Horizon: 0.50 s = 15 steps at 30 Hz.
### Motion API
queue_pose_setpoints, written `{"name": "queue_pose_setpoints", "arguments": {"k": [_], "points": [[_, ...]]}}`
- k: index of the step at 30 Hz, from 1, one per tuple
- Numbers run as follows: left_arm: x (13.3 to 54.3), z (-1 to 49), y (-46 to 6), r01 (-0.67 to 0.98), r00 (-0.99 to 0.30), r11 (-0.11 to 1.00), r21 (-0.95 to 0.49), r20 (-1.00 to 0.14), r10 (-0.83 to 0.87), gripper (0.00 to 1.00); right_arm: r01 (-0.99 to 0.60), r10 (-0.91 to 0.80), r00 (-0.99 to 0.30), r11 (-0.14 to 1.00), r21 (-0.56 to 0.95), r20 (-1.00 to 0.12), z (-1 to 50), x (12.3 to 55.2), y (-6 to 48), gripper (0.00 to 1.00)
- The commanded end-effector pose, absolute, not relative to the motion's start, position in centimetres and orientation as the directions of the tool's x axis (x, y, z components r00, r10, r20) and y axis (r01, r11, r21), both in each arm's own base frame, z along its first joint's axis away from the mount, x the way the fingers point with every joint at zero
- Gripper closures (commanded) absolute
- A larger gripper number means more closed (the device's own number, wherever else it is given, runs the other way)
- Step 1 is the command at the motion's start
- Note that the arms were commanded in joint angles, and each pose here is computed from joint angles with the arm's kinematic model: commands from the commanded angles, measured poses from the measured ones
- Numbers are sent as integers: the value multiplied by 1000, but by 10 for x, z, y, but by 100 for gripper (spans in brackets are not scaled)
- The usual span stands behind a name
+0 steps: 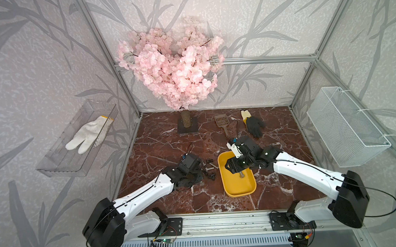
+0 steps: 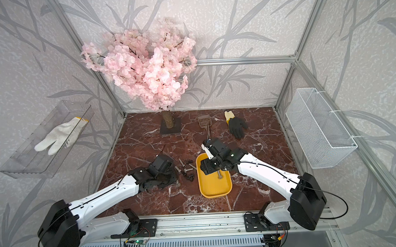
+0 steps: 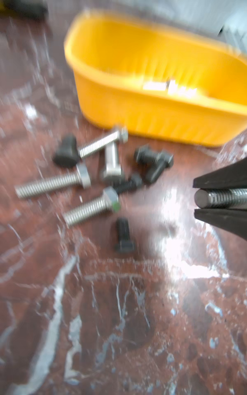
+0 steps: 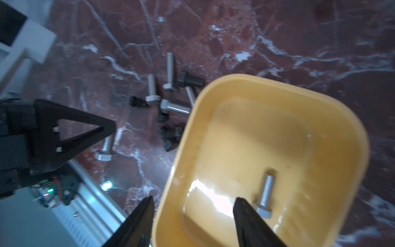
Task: Take the screw protection sleeves out of the storage box
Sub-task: Pick up the bolt at the center of the board.
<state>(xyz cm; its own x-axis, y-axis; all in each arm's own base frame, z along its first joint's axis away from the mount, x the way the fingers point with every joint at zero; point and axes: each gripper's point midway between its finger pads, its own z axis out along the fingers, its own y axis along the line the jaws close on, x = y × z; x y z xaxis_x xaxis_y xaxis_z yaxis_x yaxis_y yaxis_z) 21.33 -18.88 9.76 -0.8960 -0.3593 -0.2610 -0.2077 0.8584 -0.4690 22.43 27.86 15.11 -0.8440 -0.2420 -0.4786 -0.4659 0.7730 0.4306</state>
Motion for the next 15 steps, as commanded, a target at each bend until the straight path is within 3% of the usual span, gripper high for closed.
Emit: {"name": "queue_pose_setpoints", "arguments": {"k": [1,5,15], "points": [[213,123,-200,-168,-901,829,-533,-259,-348,92,-482,-171,-865,546,685,-472,178,205,320,32],[215,132,-206,-159,-896,806,-570,-260,-360,92,-479,-194,-877,406,779,-439,182,190,340,32],[221,146,-218,-142,-892,775,-616,-260,-370,93,-470,-255,-880,361,805,-400,161,173,363,31]]}}
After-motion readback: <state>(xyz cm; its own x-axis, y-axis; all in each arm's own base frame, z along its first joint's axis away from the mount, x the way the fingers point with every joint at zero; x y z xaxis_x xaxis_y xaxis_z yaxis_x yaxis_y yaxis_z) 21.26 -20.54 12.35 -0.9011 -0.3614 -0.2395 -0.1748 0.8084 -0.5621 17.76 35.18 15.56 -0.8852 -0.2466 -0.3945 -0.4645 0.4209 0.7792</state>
